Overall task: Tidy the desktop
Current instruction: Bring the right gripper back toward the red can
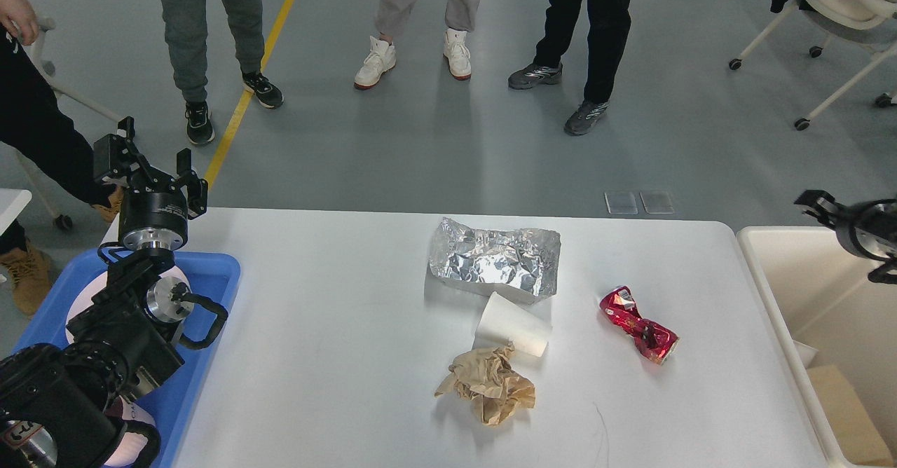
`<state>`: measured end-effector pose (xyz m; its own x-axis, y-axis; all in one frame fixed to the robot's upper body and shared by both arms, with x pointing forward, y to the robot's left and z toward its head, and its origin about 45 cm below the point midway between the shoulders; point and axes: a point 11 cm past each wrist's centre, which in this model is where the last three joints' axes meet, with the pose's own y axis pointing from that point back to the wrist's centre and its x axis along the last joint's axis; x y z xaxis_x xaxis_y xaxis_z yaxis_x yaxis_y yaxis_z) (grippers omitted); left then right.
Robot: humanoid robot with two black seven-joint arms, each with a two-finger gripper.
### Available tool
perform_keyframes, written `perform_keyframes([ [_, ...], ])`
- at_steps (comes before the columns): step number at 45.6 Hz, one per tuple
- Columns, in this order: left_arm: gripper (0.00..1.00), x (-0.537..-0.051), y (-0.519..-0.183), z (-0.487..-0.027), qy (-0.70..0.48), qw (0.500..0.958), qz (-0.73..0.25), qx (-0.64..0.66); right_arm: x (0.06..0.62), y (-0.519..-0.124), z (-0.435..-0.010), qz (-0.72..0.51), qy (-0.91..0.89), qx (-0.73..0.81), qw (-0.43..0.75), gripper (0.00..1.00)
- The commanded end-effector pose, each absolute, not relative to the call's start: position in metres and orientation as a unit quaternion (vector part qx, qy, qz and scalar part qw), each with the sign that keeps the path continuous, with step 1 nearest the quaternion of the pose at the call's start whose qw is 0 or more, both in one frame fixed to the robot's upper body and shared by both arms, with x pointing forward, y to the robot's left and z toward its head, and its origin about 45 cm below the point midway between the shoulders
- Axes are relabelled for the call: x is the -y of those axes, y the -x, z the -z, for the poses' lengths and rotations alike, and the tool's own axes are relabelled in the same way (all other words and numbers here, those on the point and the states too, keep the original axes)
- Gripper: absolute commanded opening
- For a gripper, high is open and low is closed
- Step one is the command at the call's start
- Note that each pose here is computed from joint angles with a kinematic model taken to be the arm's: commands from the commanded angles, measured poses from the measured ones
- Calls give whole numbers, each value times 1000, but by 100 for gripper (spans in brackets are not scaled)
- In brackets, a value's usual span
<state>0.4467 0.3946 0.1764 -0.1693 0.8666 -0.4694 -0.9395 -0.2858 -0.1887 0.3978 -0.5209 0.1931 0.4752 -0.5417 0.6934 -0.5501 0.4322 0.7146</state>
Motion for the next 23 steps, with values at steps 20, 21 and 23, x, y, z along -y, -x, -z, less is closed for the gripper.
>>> perform_keyframes([
  [20, 96, -395, -447, -176, 252, 593, -761, -72, 317, -448, -294, -41, -687, 309, 656, 100],
  [21, 96, -395, -447, -176, 252, 593, -761, -72, 313, -446, -299, -38, -692, 301, 655, 100],
  [23, 96, -395, -447, -176, 252, 593, -761, -72, 302, -443, -310, -32, -702, 281, 653, 100],
])
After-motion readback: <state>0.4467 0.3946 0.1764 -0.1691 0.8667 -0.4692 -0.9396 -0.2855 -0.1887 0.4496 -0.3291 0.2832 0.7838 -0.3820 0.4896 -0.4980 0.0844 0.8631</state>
